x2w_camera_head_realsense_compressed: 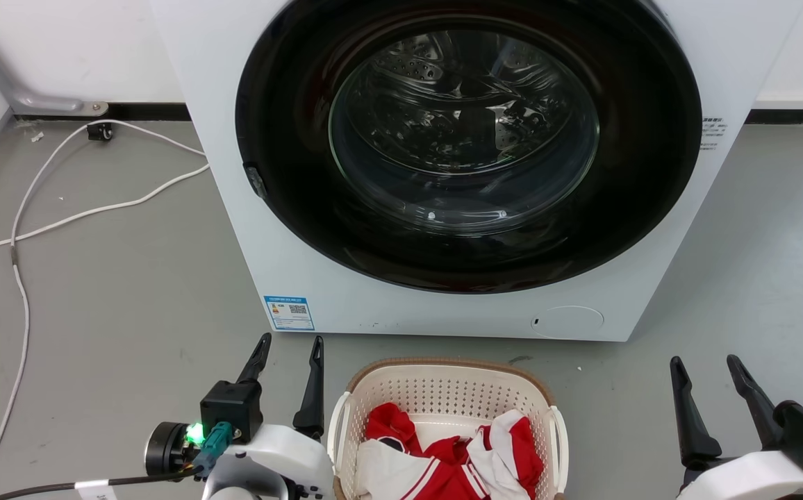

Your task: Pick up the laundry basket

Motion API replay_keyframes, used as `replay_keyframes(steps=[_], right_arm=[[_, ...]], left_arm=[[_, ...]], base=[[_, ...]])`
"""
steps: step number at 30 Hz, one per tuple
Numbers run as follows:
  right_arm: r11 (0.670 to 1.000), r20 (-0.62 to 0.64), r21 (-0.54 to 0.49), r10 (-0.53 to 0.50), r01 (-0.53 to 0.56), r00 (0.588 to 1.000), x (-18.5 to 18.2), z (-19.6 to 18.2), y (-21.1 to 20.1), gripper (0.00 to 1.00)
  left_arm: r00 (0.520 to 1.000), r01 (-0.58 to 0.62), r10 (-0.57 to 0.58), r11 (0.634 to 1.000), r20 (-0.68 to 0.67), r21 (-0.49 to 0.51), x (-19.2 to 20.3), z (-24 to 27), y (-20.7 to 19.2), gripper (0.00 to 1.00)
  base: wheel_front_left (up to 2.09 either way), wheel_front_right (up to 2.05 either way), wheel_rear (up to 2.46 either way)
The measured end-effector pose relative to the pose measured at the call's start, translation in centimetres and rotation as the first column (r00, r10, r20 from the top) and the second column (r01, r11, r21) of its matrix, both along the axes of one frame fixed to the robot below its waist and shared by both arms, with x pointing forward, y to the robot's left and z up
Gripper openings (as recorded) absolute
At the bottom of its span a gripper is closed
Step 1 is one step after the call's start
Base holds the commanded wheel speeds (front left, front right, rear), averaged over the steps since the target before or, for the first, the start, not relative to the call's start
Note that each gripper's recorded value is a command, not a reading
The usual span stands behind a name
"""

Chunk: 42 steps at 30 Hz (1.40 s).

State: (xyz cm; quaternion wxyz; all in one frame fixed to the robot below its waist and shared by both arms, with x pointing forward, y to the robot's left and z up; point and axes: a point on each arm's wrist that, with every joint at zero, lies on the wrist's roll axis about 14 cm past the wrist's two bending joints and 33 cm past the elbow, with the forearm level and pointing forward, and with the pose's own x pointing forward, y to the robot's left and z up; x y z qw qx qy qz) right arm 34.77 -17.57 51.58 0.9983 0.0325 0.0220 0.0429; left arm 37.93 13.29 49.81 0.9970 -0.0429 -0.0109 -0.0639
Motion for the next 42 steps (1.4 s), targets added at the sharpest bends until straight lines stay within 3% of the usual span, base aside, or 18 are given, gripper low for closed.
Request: replay_keyframes(steps=[16,42], right_arm=[[0.997,0.009,-0.08,0.006,-0.006,1.0,-0.2,-0.4,0.1,1.0],[0.998,-0.014,-0.069,-0.013,0.012,1.0,-0.2,-1.7,-0.5,1.0]], left_arm=[[0.999,0.006,-0.009,0.997,0.041,0.073,-0.1,0.5,-0.3,1.0],[1.0,0.009,-0.009,0.999,0.012,0.038,0.0,-0.4,-0.5,1.0]], base=[[0.0,0.0,0.0],[0.0,0.0,0.0]])
